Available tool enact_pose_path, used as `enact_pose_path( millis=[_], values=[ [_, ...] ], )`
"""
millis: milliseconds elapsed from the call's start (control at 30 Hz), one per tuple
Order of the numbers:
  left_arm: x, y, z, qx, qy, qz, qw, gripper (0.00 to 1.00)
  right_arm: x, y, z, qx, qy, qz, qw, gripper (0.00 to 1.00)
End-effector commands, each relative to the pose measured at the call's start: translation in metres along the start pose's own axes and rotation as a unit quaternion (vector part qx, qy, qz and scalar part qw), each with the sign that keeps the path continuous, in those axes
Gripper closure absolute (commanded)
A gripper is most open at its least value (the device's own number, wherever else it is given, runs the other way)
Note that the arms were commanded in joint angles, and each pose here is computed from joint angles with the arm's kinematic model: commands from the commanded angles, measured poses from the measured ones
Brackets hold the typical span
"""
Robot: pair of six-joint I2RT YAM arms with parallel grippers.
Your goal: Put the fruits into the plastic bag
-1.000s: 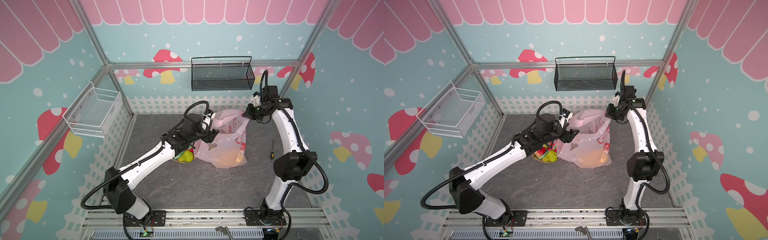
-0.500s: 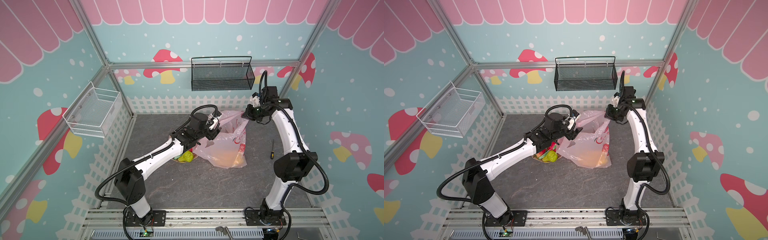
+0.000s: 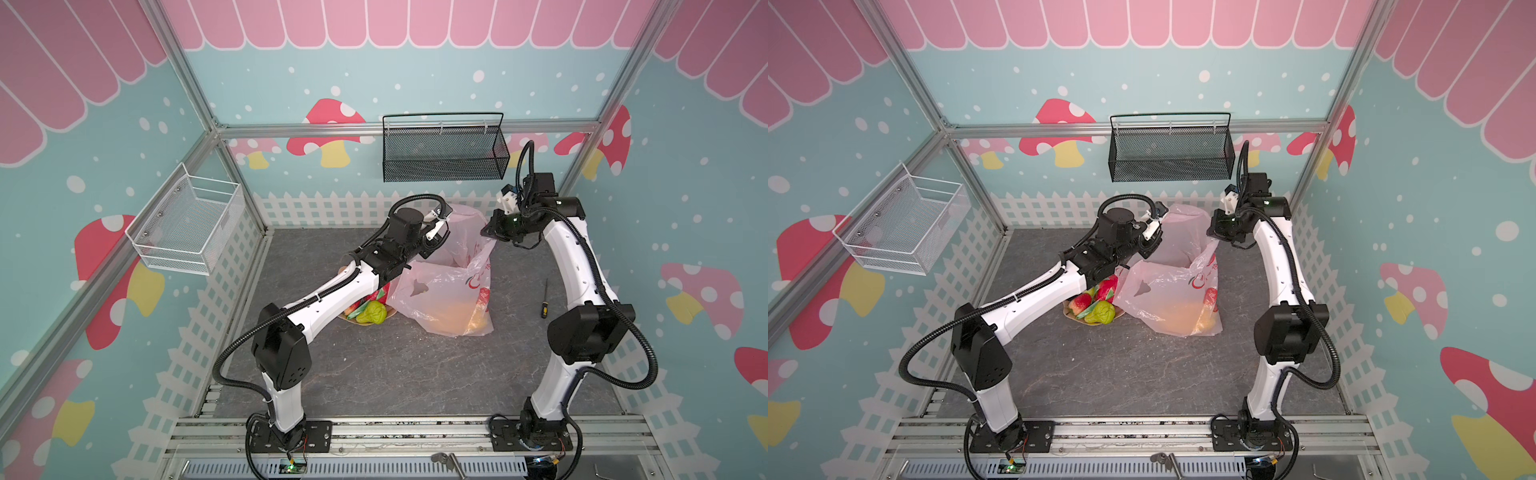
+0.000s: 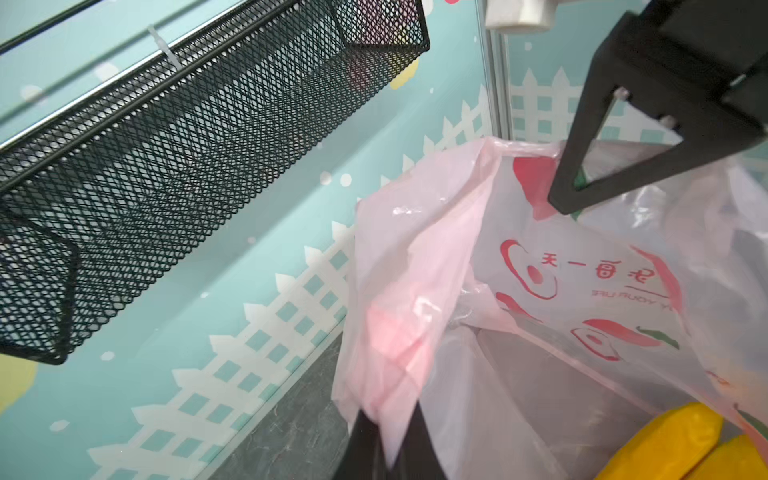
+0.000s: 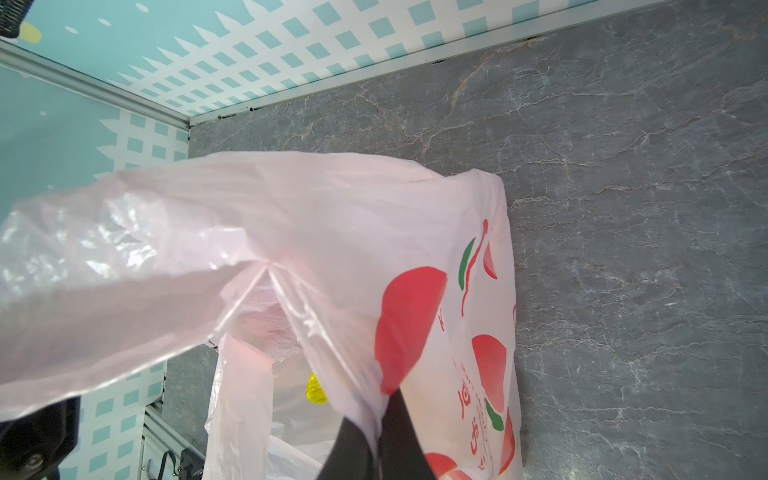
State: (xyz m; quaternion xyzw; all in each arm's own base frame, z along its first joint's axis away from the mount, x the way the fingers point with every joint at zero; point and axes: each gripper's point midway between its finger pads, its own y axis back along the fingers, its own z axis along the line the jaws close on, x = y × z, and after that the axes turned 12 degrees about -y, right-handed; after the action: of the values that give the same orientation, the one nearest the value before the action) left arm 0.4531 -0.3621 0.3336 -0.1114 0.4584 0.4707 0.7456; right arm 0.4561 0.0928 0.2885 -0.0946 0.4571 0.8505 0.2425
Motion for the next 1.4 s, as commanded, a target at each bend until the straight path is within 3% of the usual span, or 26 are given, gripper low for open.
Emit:
enact_pose_path(
  millis=[0, 67, 233, 433, 733, 767, 1000, 1367],
  values=[
    [-0.009, -0.002, 0.015, -0.019, -0.007, -0.004, 1.0, 1.0, 0.005, 0.009, 0.013, -0.02, 0.026, 0.0, 0.999, 0.85],
    [-0.009, -0.002, 0.017, -0.016, 0.001, 0.002, 1.0, 1.0, 0.002, 0.012, 0.016, -0.024, 0.031, -0.007, 0.999, 0.74],
    [-0.009, 0.001, 0.019, -0.01, 0.002, 0.012, 1.0, 1.0, -0.019, 0.041, 0.032, -0.022, 0.056, -0.066, 0.996, 0.34],
    [-0.012, 0.011, 0.018, -0.001, 0.002, 0.006, 1.0, 1.0, -0.029, 0.082, 0.043, -0.005, 0.054, -0.123, 0.991, 0.14],
    [-0.009, 0.017, 0.02, 0.002, 0.025, 0.011, 1.0, 1.0, 0.034, 0.108, 0.043, -0.021, 0.001, -0.082, 0.996, 0.09],
    [-0.008, 0.017, 0.021, 0.002, 0.026, 0.012, 1.0, 1.0, 0.046, 0.108, 0.043, -0.025, -0.006, -0.076, 0.997, 0.04],
    [-0.006, 0.018, 0.025, 0.005, 0.031, 0.011, 0.999, 1.0, 0.121, 0.064, 0.058, -0.064, -0.042, -0.015, 0.997, 0.01],
    [-0.009, 0.019, 0.022, 0.015, 0.037, 0.004, 0.999, 1.0, 0.137, 0.025, 0.028, 0.006, -0.078, -0.01, 0.997, 0.06]
  ],
)
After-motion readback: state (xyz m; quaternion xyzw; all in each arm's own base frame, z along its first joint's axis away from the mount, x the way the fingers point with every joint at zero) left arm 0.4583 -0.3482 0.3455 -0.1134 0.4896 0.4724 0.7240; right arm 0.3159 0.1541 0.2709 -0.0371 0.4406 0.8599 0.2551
